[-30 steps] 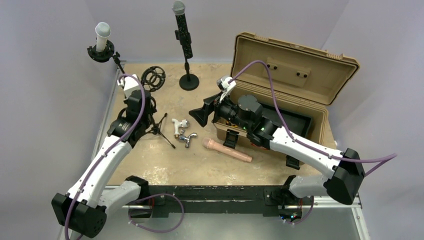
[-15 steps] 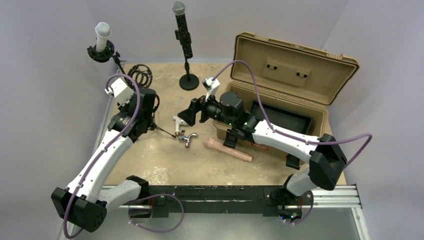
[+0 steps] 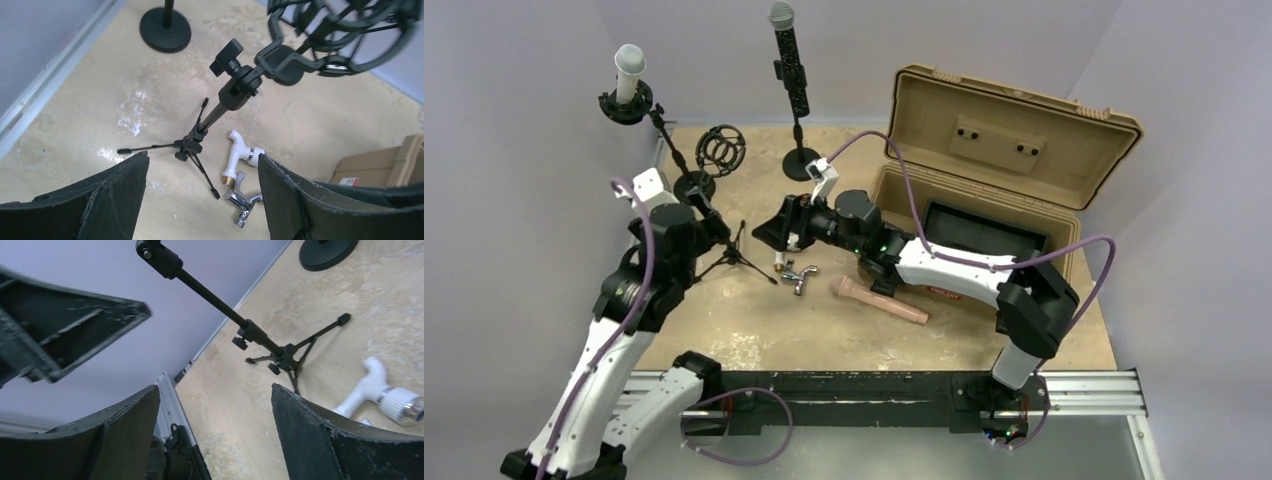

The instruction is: Remove the microphone from the stand

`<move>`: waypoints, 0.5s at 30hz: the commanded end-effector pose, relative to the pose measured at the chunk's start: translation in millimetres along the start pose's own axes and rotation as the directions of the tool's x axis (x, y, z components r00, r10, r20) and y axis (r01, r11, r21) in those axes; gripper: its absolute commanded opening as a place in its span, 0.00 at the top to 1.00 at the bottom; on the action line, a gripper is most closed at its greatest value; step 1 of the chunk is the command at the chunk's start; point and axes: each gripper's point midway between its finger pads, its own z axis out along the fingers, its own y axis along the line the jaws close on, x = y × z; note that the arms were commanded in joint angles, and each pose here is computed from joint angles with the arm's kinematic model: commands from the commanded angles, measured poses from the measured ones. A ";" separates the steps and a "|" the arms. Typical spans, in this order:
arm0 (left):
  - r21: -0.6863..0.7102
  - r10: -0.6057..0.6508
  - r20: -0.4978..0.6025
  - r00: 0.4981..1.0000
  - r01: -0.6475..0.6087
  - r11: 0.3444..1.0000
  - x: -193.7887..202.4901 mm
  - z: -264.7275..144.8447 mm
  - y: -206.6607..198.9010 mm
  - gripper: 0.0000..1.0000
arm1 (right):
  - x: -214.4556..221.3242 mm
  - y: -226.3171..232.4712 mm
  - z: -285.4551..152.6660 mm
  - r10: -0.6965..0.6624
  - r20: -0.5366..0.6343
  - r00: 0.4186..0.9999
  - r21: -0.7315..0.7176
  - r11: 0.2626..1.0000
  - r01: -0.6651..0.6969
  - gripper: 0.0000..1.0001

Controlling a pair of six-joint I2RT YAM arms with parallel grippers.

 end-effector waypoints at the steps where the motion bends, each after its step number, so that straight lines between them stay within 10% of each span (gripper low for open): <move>1: 0.134 0.057 0.141 0.988 -0.077 0.988 -45.9 -39.5 -4.3 0.22 | -19.3 40.6 15.2 0.129 0.075 0.989 -0.114 0.986 -0.120 0.20; 15: 0.307 0.149 0.361 0.921 -0.268 0.913 -116.3 -75.6 -50.4 0.22 | 30.9 5.5 83.5 0.359 0.095 0.928 0.056 0.929 -0.365 0.23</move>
